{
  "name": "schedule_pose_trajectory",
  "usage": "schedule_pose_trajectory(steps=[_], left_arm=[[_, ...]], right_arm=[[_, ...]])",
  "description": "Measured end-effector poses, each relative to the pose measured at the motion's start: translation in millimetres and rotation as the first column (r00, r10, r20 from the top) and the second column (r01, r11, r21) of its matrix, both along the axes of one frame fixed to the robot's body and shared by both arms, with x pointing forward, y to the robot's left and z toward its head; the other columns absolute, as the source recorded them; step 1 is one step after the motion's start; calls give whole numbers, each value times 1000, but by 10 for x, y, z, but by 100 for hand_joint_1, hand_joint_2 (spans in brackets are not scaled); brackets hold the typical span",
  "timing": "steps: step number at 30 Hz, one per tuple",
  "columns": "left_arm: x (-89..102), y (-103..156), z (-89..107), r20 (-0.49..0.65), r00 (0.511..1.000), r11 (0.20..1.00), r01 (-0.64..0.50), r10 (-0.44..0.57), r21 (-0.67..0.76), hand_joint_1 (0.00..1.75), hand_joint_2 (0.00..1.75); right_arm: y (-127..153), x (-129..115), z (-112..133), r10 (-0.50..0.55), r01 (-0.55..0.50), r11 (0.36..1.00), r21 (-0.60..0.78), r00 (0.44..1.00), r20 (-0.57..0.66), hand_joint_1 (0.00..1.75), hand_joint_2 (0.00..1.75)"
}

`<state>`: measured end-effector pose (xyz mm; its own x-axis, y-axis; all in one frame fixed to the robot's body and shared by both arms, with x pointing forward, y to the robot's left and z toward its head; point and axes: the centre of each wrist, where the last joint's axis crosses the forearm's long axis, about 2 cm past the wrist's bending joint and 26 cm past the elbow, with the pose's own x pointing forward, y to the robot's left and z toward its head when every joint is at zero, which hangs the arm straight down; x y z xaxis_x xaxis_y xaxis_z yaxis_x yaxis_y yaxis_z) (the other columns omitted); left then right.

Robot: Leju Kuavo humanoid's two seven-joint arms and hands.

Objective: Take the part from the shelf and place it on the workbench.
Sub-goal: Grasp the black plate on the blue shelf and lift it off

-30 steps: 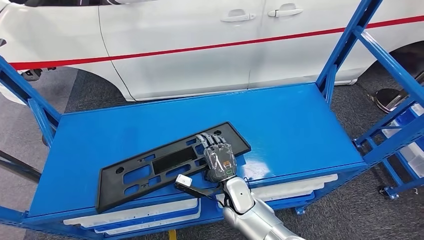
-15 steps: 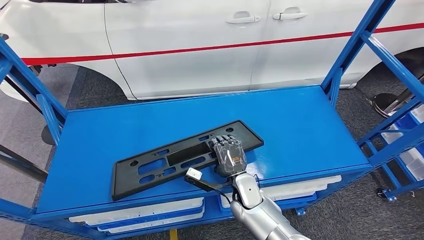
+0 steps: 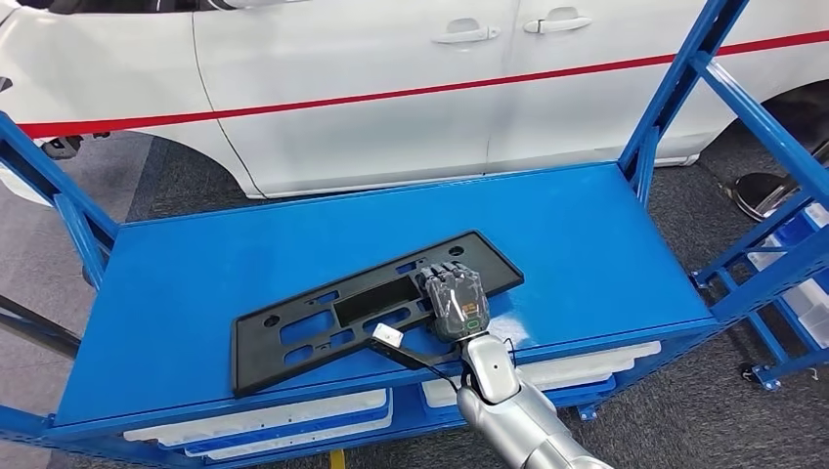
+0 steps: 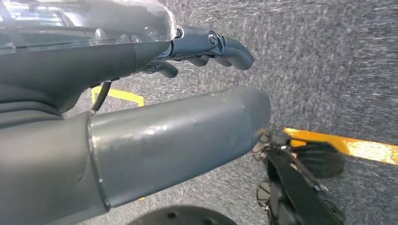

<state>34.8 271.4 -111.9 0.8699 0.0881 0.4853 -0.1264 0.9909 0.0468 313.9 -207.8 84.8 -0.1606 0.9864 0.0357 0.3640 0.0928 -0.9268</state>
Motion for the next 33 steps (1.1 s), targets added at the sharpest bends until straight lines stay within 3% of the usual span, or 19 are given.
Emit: schedule_pose_trajectory(steps=[1, 10, 19, 23, 33], left_arm=[[7, 0, 1, 2, 1000, 1000, 1, -1, 0, 0, 0], [15, -13, 2, 6, 1000, 1000, 10, -10, -5, 0, 0], [26, -33, 4, 8, 1000, 1000, 21, -21, -11, 0, 0], [26, -50, 5, 8, 1000, 1000, 27, -27, -13, 0, 0], [27, -44, 4, 6, 1000, 1000, 29, -29, -12, 0, 0]], right_arm=[[-6, 1, 0, -3, 3, 1000, 1, 1000, 0, 1, 175], [-9, -38, -32, -25, 25, 1000, 8, 1000, -11, 0, 175], [149, -74, -10, 28, -28, 1000, 0, 1000, 1, 1, 175], [230, -94, -11, 55, -55, 998, -3, 998, 0, 147, 175], [304, -150, -112, 99, -100, 995, -24, 994, -39, 164, 175]])
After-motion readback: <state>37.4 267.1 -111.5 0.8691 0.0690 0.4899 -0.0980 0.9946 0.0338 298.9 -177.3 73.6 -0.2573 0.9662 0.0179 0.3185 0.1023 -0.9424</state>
